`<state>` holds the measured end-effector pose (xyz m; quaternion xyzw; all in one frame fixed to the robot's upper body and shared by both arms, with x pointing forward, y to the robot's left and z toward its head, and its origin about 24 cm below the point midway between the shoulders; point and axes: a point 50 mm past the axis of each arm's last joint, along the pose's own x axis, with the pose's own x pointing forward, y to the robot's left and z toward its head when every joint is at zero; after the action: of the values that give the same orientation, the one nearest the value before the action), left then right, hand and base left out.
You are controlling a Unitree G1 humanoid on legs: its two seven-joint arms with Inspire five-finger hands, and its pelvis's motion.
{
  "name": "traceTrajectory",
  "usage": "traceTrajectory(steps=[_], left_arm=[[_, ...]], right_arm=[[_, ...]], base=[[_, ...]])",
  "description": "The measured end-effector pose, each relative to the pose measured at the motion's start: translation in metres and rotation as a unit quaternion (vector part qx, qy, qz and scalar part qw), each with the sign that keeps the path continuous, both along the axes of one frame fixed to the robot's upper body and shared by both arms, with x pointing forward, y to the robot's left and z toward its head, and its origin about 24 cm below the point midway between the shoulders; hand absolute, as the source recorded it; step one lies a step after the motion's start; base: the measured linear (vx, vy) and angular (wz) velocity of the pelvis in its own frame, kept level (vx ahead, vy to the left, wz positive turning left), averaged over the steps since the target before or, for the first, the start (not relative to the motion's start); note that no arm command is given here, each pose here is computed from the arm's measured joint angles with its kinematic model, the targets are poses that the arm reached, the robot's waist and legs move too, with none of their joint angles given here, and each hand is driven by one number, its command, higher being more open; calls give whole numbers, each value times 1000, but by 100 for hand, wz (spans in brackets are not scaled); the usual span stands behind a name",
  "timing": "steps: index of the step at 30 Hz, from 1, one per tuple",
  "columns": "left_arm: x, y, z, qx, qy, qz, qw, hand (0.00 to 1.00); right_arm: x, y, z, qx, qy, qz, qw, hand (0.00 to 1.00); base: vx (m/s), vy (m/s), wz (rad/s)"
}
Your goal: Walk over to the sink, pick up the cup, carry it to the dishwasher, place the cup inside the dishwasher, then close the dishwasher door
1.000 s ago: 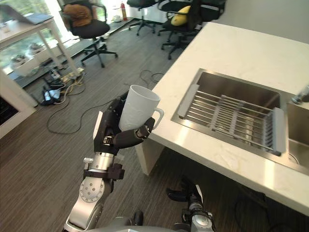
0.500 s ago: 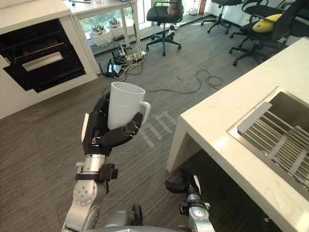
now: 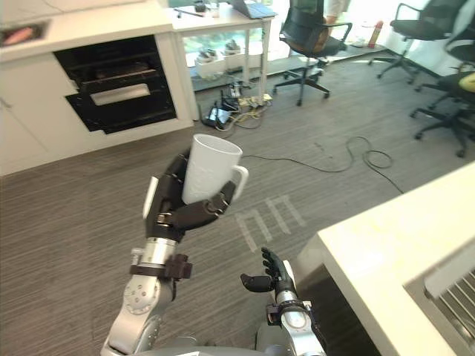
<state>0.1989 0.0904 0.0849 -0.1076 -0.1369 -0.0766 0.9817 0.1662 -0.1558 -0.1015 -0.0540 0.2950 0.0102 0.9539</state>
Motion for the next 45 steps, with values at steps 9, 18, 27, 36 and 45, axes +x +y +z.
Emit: traceTrajectory(steps=[9, 18, 27, 36, 45], left_arm=[[0, 1, -1, 6, 0, -13, 1000, 30], [-6, 4, -11, 19, 21, -23, 999, 30], [-7, 8, -15, 32, 28, -18, 999, 30], [-4, 15, -14, 12, 34, 24, 999, 30], [-16, 26, -44, 39, 105, 31, 993, 30]], right_arm=[[-14, -10, -2, -10, 5, -24, 1000, 90], [-26, -10, -15, -11, 43, -28, 999, 90], [-28, 0, -15, -14, 45, -3, 999, 90], [-20, 7, 0, -5, 4, 14, 1000, 90], [-31, -7, -18, -23, 56, -11, 998, 90]], base=[[28, -52, 55], [-58, 12, 6], [-20, 22, 20], [81, -134, 74], [71, -22, 13]])
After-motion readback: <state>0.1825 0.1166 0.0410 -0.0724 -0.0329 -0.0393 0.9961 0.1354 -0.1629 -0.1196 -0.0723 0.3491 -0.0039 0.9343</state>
